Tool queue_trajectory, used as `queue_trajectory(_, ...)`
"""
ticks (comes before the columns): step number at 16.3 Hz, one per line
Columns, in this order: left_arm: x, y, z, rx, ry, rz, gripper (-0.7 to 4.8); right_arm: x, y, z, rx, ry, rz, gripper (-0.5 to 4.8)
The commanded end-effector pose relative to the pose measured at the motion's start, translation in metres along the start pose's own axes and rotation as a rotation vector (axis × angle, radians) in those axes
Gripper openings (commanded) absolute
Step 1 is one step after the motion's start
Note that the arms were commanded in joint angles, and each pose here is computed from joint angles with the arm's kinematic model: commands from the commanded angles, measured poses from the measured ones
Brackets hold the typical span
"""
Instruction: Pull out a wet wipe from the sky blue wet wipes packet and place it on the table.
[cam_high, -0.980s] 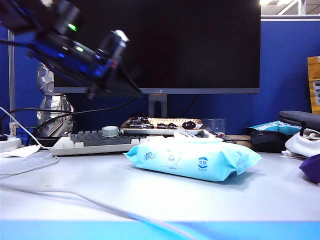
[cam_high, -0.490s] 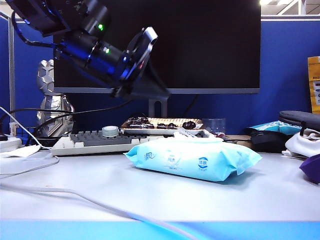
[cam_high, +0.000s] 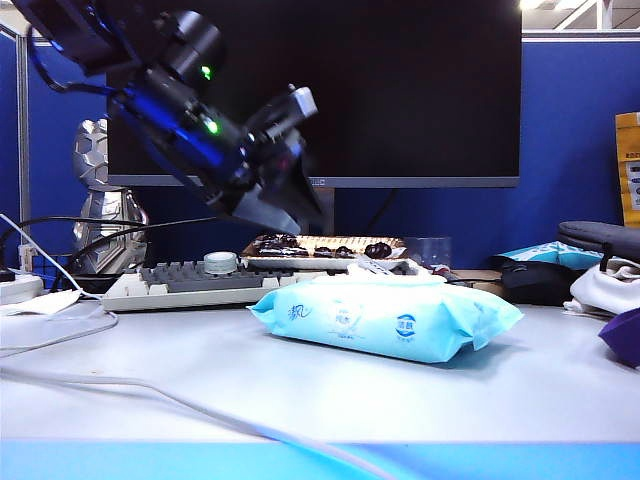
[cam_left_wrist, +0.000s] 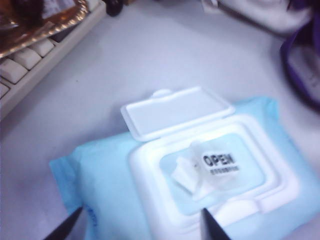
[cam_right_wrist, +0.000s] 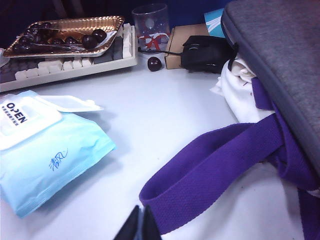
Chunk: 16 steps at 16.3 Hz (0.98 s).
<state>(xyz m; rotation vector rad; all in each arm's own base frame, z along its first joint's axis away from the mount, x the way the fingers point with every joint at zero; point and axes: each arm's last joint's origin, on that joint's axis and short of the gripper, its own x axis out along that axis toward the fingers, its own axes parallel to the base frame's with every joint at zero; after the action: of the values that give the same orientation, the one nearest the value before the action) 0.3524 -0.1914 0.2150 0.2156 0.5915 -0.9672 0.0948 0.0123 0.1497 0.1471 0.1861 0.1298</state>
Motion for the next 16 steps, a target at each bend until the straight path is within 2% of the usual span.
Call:
queue_trajectory(1,0.016,-0.005,-0.011,0.025,0.078,0.01,3.11,0.0,0.0,0.001,0.001,-0.004,0.0,-0.04)
queue_trajectory(4,0.02,-0.007,-0.01,0.038,0.079,0.033,3.11,0.0,0.0,0.001,0.001,-0.004,0.0,-0.04)
queue_trajectory(9,0.026,-0.008,0.011,0.071,0.059,0.067,3.11,0.0,0.0,0.001,0.001,-0.005,0.0,-0.04)
queue_trajectory(11,0.031,-0.015,0.017,0.122,0.085,0.078,3.11,0.0,0.0,0.001,0.001,-0.004,0.0,-0.04)
queue_trajectory(14,0.034,-0.024,0.019,0.223,0.145,0.169,3.1,0.0,0.0,0.001,0.0,-0.004,0.002,-0.04)
queue_trajectory(16,0.035,-0.024,0.019,0.225,0.161,0.211,3.1,0.0,0.0,0.001,0.0,-0.004,0.003,-0.04)
